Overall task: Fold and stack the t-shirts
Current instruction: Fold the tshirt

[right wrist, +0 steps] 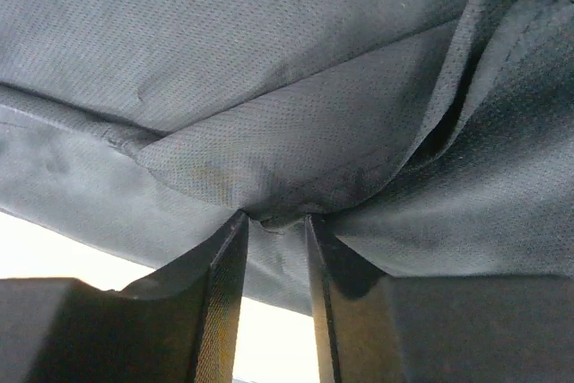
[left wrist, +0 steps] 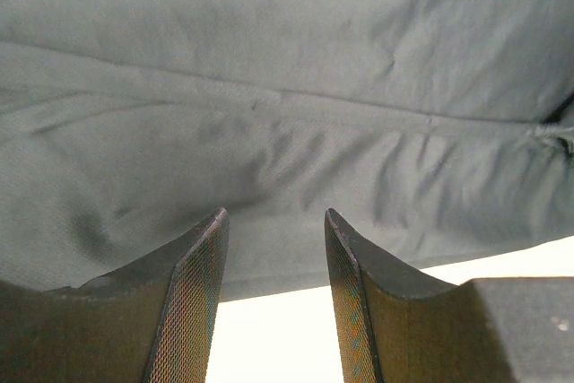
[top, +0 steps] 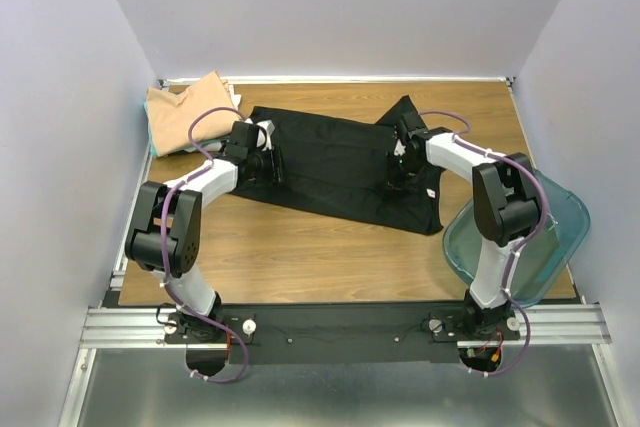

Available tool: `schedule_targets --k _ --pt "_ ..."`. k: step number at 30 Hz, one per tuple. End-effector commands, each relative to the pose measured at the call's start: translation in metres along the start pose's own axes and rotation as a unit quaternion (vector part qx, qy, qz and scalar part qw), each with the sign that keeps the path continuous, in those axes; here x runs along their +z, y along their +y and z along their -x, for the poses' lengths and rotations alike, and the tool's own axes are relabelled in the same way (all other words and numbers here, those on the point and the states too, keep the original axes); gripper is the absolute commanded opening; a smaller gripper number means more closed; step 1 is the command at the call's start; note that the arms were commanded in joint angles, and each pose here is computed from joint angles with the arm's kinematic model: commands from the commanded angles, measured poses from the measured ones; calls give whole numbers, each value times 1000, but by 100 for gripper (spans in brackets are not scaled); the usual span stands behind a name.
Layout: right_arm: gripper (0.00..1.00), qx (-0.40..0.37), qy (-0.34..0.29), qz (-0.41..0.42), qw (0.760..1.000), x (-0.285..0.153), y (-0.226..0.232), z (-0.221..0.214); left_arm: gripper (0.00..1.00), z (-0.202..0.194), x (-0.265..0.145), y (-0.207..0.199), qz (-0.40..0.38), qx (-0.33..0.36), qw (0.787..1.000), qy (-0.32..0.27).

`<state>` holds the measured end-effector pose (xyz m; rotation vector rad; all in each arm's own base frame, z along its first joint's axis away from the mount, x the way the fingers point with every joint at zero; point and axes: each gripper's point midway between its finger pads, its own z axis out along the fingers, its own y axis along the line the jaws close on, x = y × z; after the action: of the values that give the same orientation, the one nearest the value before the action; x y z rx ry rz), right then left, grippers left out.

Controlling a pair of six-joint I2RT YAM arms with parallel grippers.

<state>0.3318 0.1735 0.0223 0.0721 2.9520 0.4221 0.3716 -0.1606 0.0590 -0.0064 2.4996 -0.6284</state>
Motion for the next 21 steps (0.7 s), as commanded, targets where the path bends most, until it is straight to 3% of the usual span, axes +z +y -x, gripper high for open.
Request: schedule_targets --k 1,4,13,21 --pt "29 -14 -9 5 1000 9 5 13 55 -9 3 -3 -11 -4 1000 7" --pt "20 -15 -21 9 1000 3 10 21 55 -12 3 -1 -8 -2 1000 9" --pt "20 -16 -42 25 999 -12 26 44 55 -34 11 14 9 -2 999 32" --pt "13 -35 -55 25 998 2 34 74 55 -44 12 18 12 -2 999 41"
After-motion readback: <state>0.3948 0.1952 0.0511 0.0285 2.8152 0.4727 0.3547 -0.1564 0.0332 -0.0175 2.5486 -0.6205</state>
